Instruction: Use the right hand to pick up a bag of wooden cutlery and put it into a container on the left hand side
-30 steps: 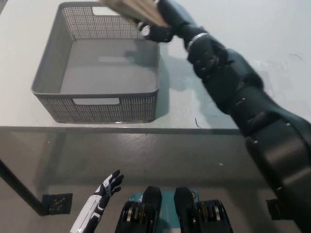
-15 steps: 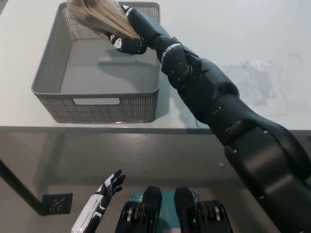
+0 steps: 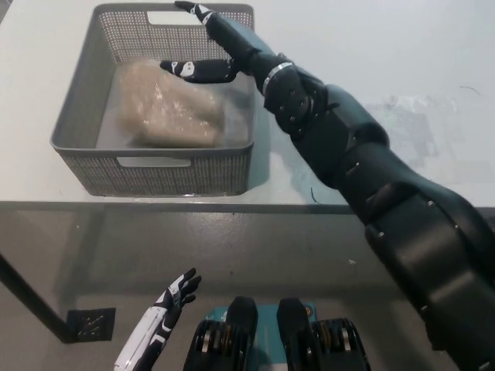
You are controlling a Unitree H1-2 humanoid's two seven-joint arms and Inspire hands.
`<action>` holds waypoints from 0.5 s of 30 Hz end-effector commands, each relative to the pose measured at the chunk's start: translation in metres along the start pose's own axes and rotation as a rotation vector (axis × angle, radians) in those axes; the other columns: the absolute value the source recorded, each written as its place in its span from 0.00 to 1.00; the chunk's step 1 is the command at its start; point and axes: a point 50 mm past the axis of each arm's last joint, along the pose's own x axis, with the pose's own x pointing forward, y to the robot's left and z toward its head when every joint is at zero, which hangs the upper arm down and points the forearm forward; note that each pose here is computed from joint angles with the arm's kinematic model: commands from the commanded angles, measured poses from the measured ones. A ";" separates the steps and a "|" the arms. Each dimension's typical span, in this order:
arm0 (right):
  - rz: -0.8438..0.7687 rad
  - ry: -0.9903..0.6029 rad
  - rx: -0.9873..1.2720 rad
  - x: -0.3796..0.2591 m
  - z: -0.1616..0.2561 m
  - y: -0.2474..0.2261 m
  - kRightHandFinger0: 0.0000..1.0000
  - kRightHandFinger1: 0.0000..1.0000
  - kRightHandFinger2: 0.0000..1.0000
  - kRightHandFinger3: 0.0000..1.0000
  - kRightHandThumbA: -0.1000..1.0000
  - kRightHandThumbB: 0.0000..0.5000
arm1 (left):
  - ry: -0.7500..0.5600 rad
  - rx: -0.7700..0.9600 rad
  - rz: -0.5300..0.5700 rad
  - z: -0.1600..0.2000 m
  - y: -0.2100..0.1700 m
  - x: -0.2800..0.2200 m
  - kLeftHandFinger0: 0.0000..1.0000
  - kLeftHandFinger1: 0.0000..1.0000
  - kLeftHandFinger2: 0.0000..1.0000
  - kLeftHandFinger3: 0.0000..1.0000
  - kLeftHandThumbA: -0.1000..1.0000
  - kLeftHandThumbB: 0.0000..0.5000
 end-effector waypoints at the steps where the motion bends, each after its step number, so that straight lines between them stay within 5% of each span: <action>1: -0.031 -0.075 -0.037 0.012 0.030 -0.044 1.00 1.00 1.00 1.00 0.96 1.00 | -0.045 0.044 -0.020 0.010 0.007 0.007 1.00 1.00 1.00 1.00 1.00 0.51; 11: -0.066 -0.082 -0.067 0.010 0.028 -0.069 1.00 1.00 1.00 1.00 1.00 0.99 | -0.048 0.047 -0.017 0.011 0.007 0.011 1.00 1.00 1.00 1.00 1.00 0.52; 15: -0.107 -0.099 -0.026 0.006 0.024 -0.088 1.00 1.00 1.00 1.00 0.99 0.91 | -0.048 0.046 -0.018 0.012 0.008 0.012 1.00 1.00 1.00 1.00 1.00 0.53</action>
